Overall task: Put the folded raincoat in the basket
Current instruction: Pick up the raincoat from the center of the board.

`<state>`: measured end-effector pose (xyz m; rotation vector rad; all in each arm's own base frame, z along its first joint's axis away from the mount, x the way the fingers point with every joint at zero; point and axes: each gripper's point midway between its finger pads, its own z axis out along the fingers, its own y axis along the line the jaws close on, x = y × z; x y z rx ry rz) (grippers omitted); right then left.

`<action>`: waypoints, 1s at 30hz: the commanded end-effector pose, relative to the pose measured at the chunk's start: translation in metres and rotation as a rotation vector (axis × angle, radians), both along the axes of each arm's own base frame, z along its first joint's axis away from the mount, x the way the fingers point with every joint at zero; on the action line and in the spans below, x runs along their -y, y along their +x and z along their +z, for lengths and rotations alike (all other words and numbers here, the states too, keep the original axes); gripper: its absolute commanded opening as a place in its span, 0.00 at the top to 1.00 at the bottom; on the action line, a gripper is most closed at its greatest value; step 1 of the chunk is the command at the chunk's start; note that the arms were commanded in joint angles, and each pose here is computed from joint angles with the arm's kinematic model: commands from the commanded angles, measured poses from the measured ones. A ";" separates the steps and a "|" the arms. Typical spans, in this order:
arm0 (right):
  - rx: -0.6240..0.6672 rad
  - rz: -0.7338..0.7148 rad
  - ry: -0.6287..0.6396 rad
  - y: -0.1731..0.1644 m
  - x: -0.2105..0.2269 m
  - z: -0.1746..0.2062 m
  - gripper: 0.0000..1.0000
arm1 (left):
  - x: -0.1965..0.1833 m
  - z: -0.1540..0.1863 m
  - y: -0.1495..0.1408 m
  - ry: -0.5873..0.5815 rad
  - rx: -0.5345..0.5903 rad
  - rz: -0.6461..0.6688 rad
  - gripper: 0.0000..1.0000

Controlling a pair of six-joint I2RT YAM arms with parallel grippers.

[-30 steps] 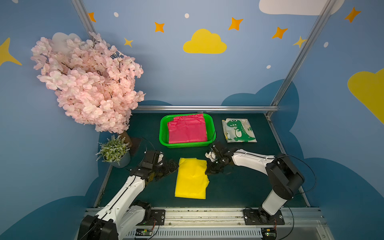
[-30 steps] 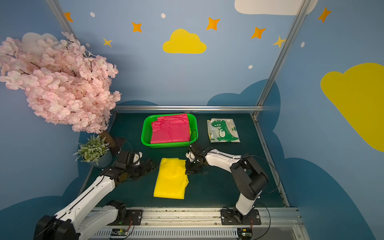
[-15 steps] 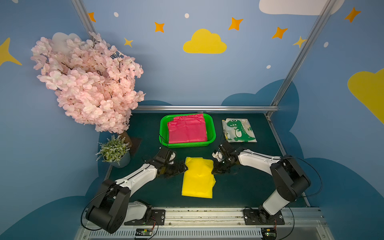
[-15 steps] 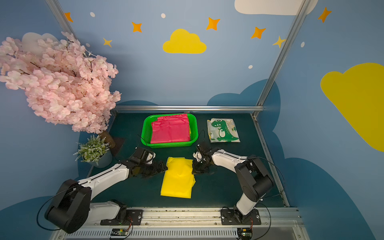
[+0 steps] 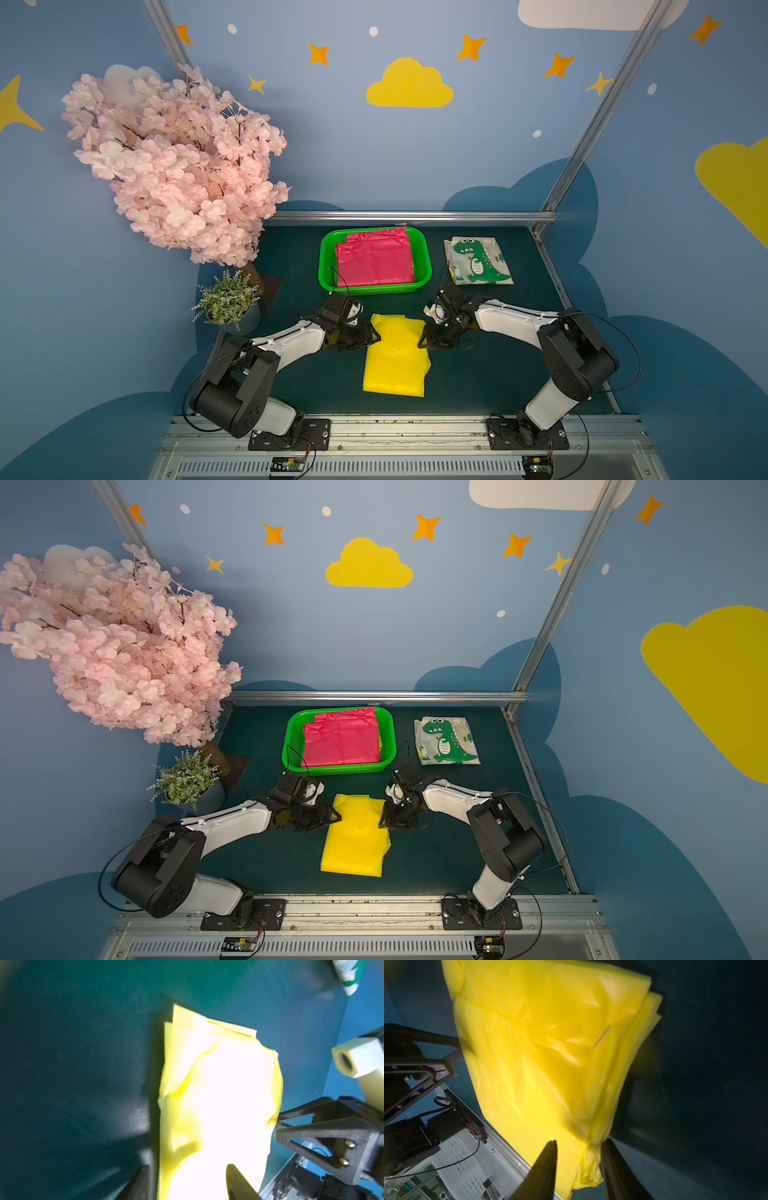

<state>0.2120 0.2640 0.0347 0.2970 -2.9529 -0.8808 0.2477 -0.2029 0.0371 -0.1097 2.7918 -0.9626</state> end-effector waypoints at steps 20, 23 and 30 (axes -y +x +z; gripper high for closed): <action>-0.015 -0.011 0.053 -0.009 -0.002 0.011 1.00 | 0.014 0.024 -0.016 -0.071 0.042 -0.045 0.98; -0.008 -0.016 0.071 -0.012 -0.002 0.023 1.00 | 0.014 0.039 -0.018 -0.083 0.065 -0.043 0.98; 0.046 -0.024 0.118 -0.018 -0.001 0.062 1.00 | 0.014 0.076 -0.020 -0.130 0.131 -0.026 0.98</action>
